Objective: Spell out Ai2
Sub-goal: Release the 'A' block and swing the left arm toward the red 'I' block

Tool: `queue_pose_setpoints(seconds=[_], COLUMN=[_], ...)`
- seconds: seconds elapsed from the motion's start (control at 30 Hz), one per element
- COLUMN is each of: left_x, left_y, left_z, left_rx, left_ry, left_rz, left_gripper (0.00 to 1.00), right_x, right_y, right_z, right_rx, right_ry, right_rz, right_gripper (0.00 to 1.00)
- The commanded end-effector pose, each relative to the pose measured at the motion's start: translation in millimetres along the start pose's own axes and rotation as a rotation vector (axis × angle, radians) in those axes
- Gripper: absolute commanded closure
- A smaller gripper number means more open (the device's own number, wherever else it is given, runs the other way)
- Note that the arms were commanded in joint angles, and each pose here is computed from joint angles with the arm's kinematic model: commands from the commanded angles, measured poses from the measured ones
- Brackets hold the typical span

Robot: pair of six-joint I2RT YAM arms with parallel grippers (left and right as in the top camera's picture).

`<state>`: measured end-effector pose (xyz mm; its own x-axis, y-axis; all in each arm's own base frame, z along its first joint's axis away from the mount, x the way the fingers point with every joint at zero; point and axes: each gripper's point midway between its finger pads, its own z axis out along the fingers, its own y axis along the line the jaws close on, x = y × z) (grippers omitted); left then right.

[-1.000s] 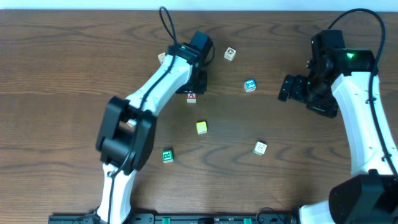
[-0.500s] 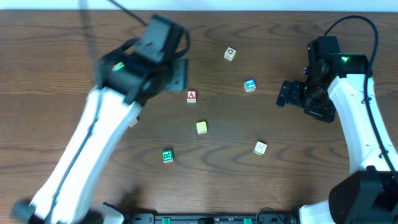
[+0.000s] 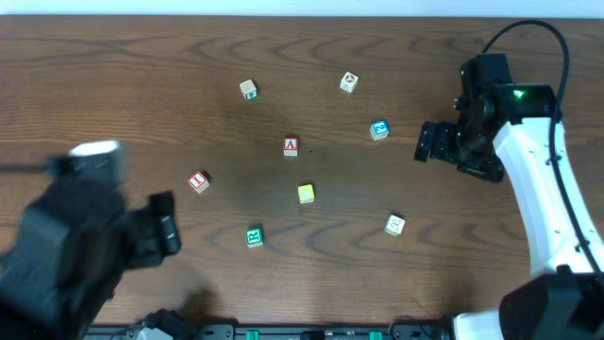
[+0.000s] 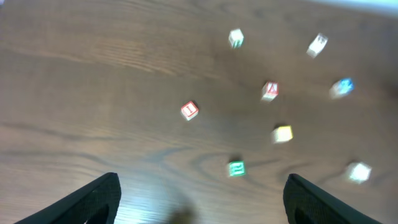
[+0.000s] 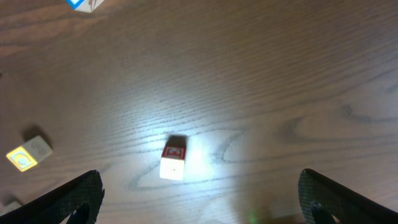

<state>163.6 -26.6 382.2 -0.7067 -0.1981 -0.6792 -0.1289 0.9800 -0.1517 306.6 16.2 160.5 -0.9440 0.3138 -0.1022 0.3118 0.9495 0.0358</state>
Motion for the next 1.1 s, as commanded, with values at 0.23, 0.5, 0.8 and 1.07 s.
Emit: queue_pose_setpoints(seconds=[0.23, 0.5, 0.8, 1.07], left_x=[28, 52, 73, 79], left_y=[16, 35, 32, 2], left_z=[2, 44, 114, 176], left_rx=[-0.063, -0.304, -0.562, -0.473], left_ry=[0.071, 0.108, 0.217, 0.265], left_rz=[-0.431, -0.611, -0.541, -0.45], left_gripper=[0.17, 0.15, 0.04, 0.05], right_x=[14, 15, 15, 16], right_y=[1, 1, 1, -7], right_z=[-9, -9, -9, -8], right_rx=[0.008, 0.008, 0.012, 0.055], right_ry=[0.015, 0.016, 0.015, 0.017], right_rz=[-0.035, -0.037, -0.037, -0.038], right_gripper=[0.01, 0.01, 0.01, 0.01])
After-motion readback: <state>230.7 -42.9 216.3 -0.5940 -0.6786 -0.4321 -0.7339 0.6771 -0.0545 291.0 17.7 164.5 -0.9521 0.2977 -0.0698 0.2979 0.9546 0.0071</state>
